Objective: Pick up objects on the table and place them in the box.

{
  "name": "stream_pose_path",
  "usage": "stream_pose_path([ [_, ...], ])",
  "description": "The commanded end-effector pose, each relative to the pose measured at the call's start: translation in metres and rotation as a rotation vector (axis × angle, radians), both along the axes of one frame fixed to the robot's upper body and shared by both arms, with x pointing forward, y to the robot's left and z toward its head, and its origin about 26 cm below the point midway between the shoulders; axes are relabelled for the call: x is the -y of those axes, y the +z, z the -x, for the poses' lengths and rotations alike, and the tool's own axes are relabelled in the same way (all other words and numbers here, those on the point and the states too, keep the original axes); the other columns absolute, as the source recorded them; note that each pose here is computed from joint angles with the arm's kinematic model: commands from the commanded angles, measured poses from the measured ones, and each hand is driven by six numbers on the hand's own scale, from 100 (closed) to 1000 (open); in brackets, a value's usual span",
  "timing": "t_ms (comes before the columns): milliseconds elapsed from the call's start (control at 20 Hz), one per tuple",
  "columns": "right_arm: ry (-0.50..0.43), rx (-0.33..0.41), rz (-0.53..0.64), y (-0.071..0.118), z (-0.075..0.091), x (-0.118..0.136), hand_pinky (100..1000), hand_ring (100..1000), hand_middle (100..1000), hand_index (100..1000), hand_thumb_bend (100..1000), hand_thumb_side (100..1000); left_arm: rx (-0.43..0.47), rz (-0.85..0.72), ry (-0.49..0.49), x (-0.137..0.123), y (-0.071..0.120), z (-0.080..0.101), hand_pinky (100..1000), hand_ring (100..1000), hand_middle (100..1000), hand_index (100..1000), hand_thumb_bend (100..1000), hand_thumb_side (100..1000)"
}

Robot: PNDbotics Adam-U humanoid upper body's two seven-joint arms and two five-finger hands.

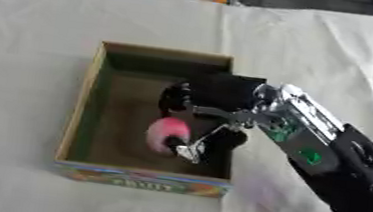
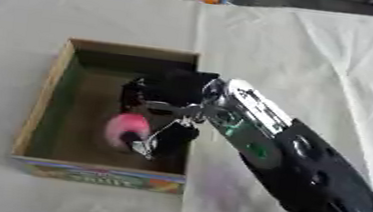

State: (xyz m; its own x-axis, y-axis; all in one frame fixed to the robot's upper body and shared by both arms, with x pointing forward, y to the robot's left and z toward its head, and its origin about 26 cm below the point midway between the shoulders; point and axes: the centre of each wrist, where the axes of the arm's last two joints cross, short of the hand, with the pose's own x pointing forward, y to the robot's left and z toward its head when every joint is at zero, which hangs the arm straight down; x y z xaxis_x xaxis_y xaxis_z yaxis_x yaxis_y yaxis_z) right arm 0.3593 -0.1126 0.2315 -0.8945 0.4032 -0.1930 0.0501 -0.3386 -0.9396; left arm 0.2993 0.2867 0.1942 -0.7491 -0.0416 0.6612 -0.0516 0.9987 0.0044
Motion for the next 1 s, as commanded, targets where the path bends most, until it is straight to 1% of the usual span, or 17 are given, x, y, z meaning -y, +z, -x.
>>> stream_pose_path([
  [50,-0.003,0.062,0.040,0.020,0.005,-0.001,742,873,860,832,331,638,0.019,-0.016,-0.001,0.000,0.006,0.003,564,486,554,752,100,870],
  [200,-0.012,0.076,0.050,0.027,0.009,-0.001,745,881,871,852,447,612,0.018,-0.015,-0.001,0.000,0.005,0.003,564,486,555,752,100,870],
  [450,-0.015,0.099,0.019,0.038,0.014,0.000,744,882,877,861,556,601,0.017,-0.013,-0.001,0.001,0.005,0.003,564,486,556,751,100,871],
  [600,-0.014,0.109,-0.019,0.045,0.018,0.001,742,878,873,856,562,610,0.016,-0.012,-0.002,0.001,0.005,0.003,564,486,556,751,100,871],
  [650,-0.013,0.113,-0.040,0.048,0.019,0.002,740,874,868,854,571,628,0.016,-0.012,-0.002,0.001,0.005,0.003,564,486,556,751,100,871],
  [800,-0.014,0.117,-0.091,0.056,0.023,0.005,740,874,868,854,571,628,0.016,-0.013,-0.002,0.001,0.005,0.003,564,486,556,751,100,871],
  [850,-0.015,0.119,-0.103,0.058,0.024,0.005,732,861,860,859,595,719,0.016,-0.013,-0.001,0.001,0.005,0.003,564,486,557,748,100,870],
  [900,-0.022,0.140,-0.187,0.070,0.027,0.011,732,860,859,859,595,725,0.015,-0.011,0.002,0.000,0.005,0.003,564,486,557,748,100,870],
  [950,-0.031,0.155,-0.266,0.080,0.031,0.017,727,850,852,859,569,826,0.015,-0.010,0.004,0.000,0.004,0.003,564,486,557,748,100,870],
  [1000,-0.045,0.170,-0.354,0.089,0.035,0.024,726,848,850,858,567,838,0.014,-0.009,0.007,-0.001,0.004,0.003,564,486,557,748,100,870],
])
